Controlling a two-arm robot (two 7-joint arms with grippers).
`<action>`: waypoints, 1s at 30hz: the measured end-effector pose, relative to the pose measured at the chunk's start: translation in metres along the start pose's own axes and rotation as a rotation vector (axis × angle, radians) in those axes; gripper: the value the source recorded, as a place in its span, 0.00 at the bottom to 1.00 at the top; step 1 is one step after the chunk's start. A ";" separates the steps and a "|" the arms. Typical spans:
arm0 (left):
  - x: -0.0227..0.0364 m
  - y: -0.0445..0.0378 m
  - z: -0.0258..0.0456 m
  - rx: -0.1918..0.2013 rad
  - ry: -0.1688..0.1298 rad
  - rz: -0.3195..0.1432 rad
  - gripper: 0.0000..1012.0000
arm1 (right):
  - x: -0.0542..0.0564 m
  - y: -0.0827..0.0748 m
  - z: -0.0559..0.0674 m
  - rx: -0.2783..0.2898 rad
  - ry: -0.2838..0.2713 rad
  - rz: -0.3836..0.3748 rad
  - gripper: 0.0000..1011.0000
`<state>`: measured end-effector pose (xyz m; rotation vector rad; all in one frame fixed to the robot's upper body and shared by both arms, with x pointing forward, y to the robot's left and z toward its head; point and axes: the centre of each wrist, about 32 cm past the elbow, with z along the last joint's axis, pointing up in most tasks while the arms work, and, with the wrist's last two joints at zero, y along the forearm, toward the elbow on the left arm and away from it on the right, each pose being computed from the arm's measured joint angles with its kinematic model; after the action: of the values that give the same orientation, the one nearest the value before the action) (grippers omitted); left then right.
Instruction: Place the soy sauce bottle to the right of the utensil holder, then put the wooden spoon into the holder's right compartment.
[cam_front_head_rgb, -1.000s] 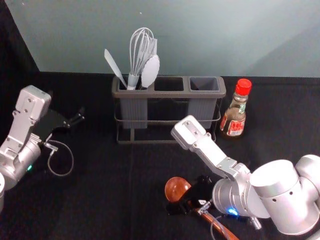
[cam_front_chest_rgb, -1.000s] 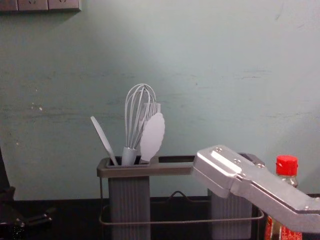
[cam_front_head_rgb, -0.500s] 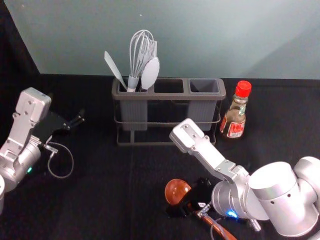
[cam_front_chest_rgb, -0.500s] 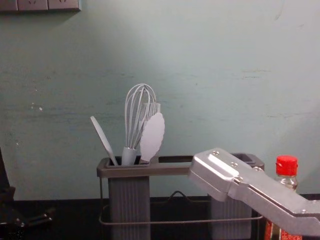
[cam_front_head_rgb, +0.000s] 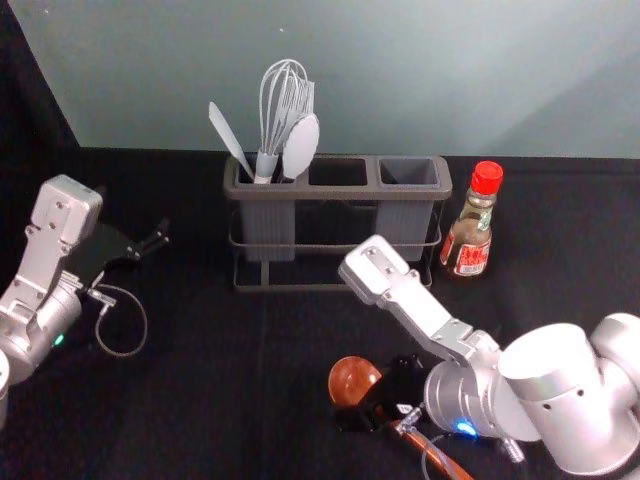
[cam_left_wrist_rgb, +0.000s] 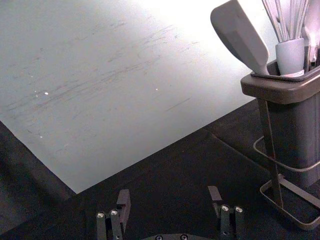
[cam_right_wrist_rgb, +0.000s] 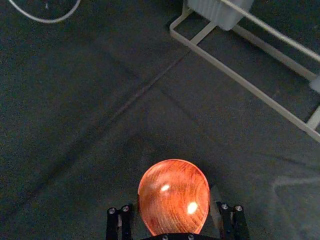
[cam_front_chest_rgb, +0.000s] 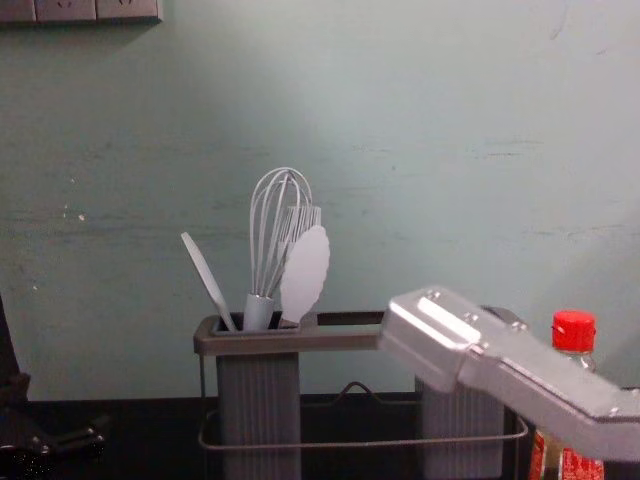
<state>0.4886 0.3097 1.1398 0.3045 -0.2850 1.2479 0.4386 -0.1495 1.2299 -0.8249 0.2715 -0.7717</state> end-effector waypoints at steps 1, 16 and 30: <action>0.0000 0.0000 0.0000 0.000 0.000 0.000 1.00 | 0.000 -0.002 0.000 0.004 0.001 -0.002 0.83; 0.0000 0.0000 0.0000 0.000 0.000 0.000 1.00 | 0.007 -0.048 -0.016 0.137 0.016 -0.068 0.83; 0.0000 0.0000 0.0000 0.000 0.000 0.000 1.00 | 0.011 -0.081 -0.059 0.397 0.037 -0.177 0.83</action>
<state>0.4886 0.3097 1.1398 0.3045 -0.2850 1.2480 0.3758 -0.2255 1.2515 -0.4624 0.0726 -0.9692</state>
